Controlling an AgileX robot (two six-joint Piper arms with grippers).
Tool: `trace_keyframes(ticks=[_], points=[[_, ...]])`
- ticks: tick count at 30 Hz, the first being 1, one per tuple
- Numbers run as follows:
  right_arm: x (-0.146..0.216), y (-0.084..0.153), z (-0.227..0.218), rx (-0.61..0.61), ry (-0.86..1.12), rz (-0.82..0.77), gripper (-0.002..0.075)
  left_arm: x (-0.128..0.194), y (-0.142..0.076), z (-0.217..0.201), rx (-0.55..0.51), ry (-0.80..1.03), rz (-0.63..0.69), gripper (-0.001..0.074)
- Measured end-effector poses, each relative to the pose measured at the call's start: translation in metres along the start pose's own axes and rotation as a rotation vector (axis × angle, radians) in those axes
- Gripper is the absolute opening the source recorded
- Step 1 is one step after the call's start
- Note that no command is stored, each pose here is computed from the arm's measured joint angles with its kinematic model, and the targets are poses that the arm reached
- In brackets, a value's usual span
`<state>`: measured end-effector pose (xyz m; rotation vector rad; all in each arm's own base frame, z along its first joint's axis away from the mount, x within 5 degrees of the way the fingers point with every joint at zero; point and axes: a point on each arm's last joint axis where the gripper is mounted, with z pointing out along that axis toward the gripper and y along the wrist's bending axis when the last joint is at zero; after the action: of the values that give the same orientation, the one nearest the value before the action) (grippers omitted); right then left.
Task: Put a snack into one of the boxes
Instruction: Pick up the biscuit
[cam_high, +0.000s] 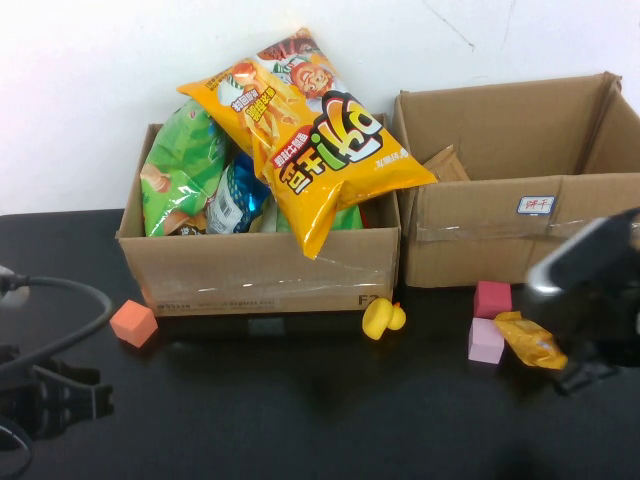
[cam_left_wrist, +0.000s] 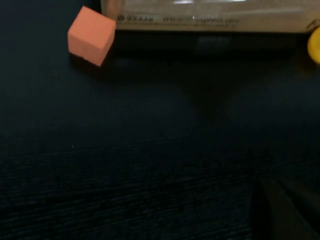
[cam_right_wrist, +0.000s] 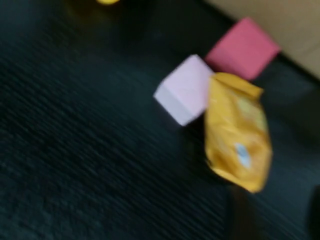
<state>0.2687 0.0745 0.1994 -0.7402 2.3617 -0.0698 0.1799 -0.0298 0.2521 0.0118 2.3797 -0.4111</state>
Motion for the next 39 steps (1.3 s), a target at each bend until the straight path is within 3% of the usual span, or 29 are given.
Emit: trace_keyframes(ticks=[3,5,8,13,18,25,39], points=[[-0.007,0.002,0.031,-0.027,0.065,-0.006,0.0425,-0.002,0.000,0.000,0.004,-0.018,-0.018,-0.0002],[-0.011,0.002,0.053,-0.043,0.127,-0.007,0.0520,-0.002,0.000,0.000,0.004,-0.023,-0.013,-0.0002],[-0.017,-0.001,0.078,-0.050,0.191,-0.035,0.0572,-0.002,0.000,0.000,0.005,-0.023,0.022,-0.0002],[-0.023,-0.007,0.114,-0.031,0.298,-0.130,0.0588,-0.002,0.000,0.000,0.004,-0.024,0.080,-0.0002],[-0.031,-0.015,0.136,0.002,0.394,-0.116,0.0522,-0.002,0.000,0.000,-0.002,-0.021,0.102,-0.0002],[-0.044,-0.022,0.131,0.026,0.481,-0.057,0.0202,0.004,0.003,0.003,-0.011,-0.012,0.101,-0.0002],[-0.089,-0.030,0.090,-0.059,0.608,0.148,0.0200,0.005,0.002,0.004,-0.005,-0.012,0.134,-0.0002]])
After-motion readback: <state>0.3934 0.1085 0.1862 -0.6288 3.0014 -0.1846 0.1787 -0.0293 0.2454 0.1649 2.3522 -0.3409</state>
